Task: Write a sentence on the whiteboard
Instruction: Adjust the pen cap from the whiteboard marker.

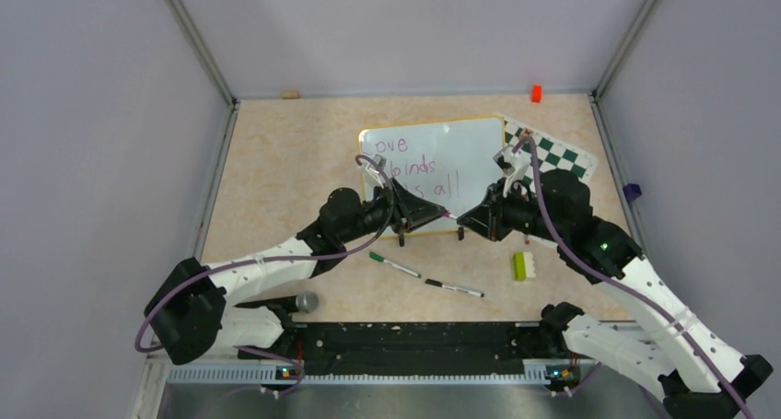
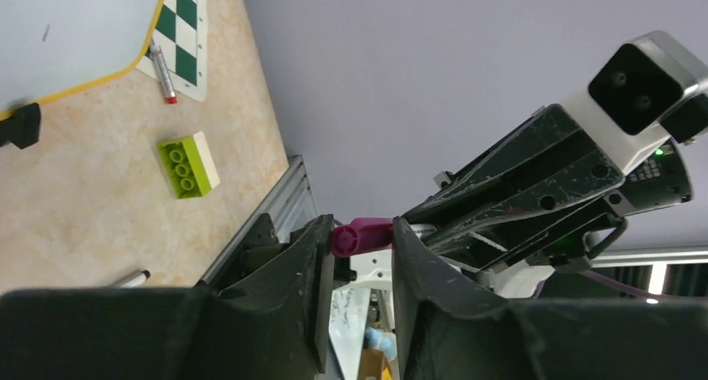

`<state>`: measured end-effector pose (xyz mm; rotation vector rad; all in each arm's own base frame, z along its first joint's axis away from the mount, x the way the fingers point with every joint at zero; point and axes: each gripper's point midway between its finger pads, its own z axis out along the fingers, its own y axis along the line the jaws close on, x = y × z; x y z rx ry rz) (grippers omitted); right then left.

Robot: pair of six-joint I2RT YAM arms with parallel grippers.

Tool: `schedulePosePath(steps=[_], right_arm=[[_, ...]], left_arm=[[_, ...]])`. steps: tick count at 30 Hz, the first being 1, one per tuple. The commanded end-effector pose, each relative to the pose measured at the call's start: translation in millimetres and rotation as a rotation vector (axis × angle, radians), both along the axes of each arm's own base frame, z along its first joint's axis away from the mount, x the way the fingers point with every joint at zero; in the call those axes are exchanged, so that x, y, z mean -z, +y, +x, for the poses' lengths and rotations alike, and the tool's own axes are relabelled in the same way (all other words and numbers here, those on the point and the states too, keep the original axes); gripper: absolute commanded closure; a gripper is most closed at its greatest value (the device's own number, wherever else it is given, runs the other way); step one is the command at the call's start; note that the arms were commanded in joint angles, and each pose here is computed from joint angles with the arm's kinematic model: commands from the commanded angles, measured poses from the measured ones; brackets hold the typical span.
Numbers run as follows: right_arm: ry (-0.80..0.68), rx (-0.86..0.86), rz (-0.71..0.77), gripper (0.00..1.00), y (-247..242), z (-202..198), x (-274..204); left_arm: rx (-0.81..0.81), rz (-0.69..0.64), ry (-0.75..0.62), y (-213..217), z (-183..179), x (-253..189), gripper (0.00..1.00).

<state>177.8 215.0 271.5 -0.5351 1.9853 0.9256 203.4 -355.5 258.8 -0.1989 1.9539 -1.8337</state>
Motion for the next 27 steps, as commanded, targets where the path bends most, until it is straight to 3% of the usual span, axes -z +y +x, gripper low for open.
schedulePosePath(steps=[1, 4, 10, 15, 25, 26, 27], right_arm=[[-0.085, -0.011, 0.056, 1.00, 2.2, 2.1, -31.1], [-0.086, -0.006, 0.055, 1.00, 1.6, 2.9, -30.2], [-0.083, -0.007, 0.023, 1.00, 2.2, 7.2, -12.9], [-0.165, 0.010, 0.073, 1.00, 2.9, 12.9, -16.1], [-0.153, 0.054, 0.094, 1.00, 9.3, 29.2, -15.6], [-0.156, 0.082, 0.089, 1.00, 5.6, 32.1, -16.1], [-0.154, 0.117, 0.080, 1.00, 0.7, 35.1, -15.0]], left_arm=[[0.040, -0.088, -0.058, 1.8, -7.7, -24.6, 0.76], [0.049, -0.102, -0.064, 2.9, -10.0, -27.8, 1.00], [0.140, -0.161, -0.101, -0.3, -24.6, -47.1, 1.00], [0.251, -0.187, -0.085, -9.4, -37.2, -51.8, 1.00], [0.268, -0.171, -0.112, -16.1, -45.4, -40.0, 1.00], [0.241, -0.153, -0.131, -11.8, -40.7, -36.6, 0.97], [0.206, -0.116, -0.130, -6.5, -33.5, -28.7, 0.84]])
